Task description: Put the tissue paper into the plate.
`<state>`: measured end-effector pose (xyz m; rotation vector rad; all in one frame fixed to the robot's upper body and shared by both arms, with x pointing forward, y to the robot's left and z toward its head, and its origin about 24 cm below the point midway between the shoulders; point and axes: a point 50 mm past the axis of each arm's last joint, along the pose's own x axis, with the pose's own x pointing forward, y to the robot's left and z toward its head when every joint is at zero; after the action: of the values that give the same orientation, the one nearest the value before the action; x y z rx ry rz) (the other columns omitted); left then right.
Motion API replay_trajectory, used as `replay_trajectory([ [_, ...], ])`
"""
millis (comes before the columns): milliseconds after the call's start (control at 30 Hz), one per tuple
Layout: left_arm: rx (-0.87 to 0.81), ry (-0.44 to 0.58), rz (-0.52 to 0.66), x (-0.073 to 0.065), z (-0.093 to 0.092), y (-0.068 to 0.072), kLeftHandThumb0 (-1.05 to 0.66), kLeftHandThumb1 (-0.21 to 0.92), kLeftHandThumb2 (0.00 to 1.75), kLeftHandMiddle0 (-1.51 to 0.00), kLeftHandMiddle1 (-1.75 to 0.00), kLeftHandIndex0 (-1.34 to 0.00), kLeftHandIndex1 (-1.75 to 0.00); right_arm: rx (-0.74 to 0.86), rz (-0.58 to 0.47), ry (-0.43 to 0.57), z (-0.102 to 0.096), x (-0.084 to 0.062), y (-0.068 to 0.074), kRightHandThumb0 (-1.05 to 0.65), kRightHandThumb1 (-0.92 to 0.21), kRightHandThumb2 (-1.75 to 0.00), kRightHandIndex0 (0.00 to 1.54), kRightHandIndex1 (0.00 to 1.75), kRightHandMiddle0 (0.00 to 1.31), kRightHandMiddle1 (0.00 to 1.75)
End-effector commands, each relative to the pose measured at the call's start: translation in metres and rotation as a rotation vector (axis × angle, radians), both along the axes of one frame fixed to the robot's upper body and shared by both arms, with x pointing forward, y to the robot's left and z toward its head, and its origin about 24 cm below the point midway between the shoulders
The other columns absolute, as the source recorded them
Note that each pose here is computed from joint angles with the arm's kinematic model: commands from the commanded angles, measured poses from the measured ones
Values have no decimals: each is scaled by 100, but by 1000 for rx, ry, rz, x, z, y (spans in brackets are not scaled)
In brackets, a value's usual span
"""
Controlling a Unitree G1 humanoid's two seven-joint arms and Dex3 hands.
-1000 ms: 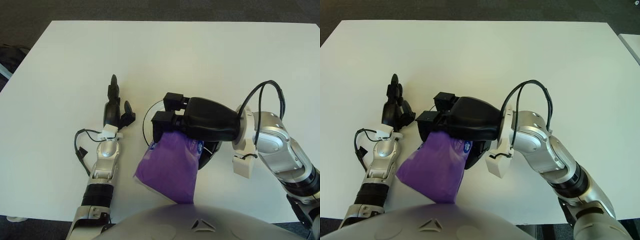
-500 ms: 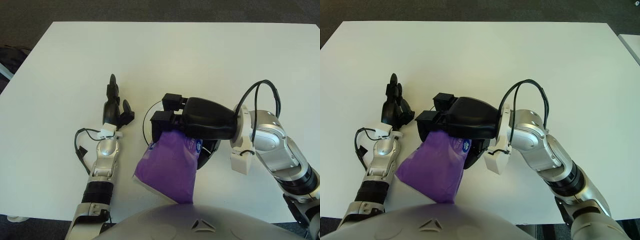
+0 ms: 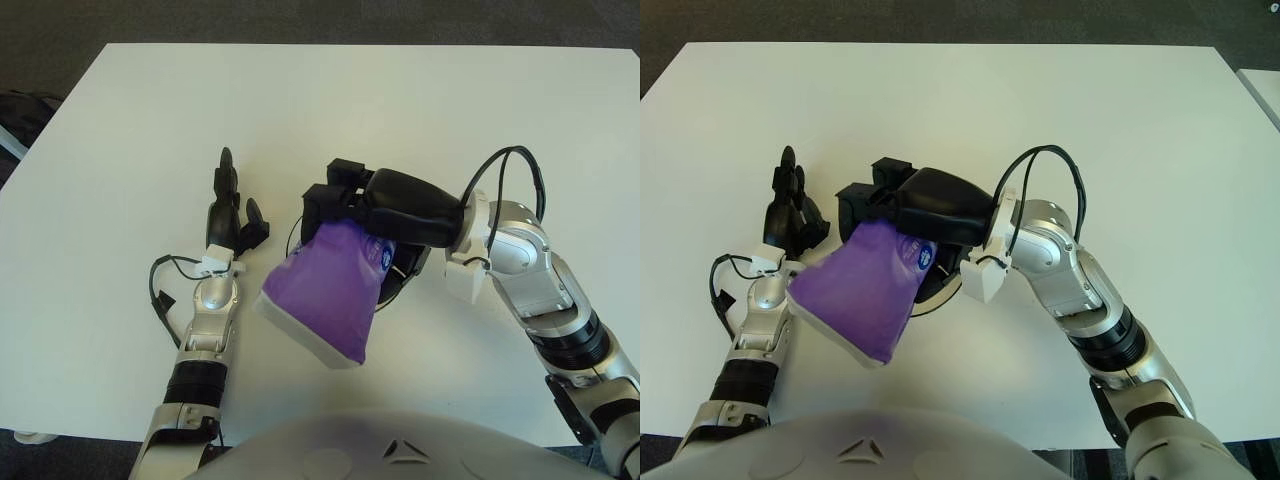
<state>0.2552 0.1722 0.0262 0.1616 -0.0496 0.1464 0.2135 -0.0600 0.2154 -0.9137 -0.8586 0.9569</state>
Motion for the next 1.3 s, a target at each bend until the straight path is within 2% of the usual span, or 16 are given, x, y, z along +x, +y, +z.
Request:
replay_trajectory([
  [0, 24, 229, 31, -30, -47, 1, -92, 92, 100, -6, 0, 0, 0, 61, -29, 46, -1, 3, 2, -45, -39, -122, 116, 175, 55, 175],
  [100, 35, 230, 37, -31, -47, 1, -92, 92, 100, -7, -1, 0, 0, 81, -36, 83, -2, 9, 5, -45, -40, -121, 117, 175, 55, 175],
  [533, 59, 239, 40, -32, -47, 2, -92, 92, 99, -9, -2, 0, 0, 119, -15, 14, -1, 12, 6, -45, -39, -122, 118, 175, 55, 175],
  [1267, 66, 222, 37, -34, -50, 4, -88, 92, 102, -9, -1, 0, 0, 117, -24, 53, -5, 23, 5, -46, -33, -129, 110, 175, 59, 175],
])
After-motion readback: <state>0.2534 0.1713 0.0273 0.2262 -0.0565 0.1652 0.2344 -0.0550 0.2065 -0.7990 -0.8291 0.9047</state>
